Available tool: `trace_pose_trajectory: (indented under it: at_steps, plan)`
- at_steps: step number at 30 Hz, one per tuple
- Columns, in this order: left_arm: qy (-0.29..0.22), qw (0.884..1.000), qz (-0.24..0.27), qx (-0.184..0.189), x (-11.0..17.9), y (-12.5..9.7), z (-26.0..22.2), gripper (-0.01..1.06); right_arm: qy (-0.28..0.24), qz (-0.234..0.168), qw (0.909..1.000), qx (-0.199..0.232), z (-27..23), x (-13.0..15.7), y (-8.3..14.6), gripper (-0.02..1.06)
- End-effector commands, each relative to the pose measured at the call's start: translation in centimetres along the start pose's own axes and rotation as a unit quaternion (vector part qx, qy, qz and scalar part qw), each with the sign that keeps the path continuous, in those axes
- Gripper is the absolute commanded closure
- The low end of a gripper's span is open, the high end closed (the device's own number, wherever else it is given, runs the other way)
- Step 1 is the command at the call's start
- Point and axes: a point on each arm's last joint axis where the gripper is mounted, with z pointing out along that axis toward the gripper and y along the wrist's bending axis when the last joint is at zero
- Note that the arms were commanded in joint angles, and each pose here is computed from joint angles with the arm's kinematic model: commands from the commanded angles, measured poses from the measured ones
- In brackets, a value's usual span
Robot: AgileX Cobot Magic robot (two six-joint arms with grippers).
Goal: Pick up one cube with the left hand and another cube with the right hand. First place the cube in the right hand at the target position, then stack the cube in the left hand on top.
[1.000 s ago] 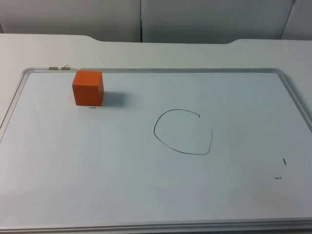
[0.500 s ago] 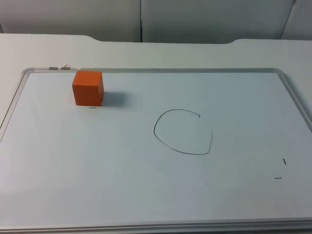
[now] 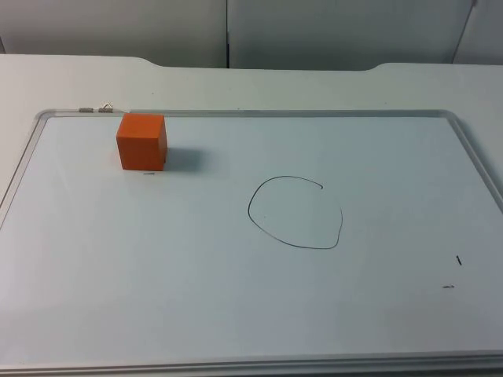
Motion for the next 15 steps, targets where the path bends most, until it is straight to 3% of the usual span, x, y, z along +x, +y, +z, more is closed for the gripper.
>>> trace_pose_trajectory:
  at_steps: [1, 7, 9, 14, 15]
  plan:
    - [0.000, 1.000, 0.007, 0.010, -1.8, 0.5, 1.7, 0.00, -0.023, 0.004, 0.9997, 0.003, 0.0, -0.4, 0.0, 1.05]
    - [0.052, 0.998, 0.004, 0.047, -5.9, 1.9, 6.9, 0.00, -0.031, 0.011, 0.9995, 0.003, 0.0, -0.6, 0.0, 1.05]
    - [0.089, 0.994, 0.000, 0.066, -7.4, 2.5, 10.2, 0.01, -0.035, 0.011, 0.9993, 0.003, 0.0, -0.6, 0.0, 1.05]
    - [0.128, 0.987, 0.020, 0.091, -8.2, 1.7, 14.5, 0.01, -0.040, 0.012, 0.9991, 0.003, 0.0, -0.7, -0.1, 1.05]
    - [0.155, 0.982, 0.033, 0.105, -7.8, 0.7, 16.9, 0.01, -0.041, 0.012, 0.9991, 0.003, 0.0, -0.7, -0.1, 1.05]
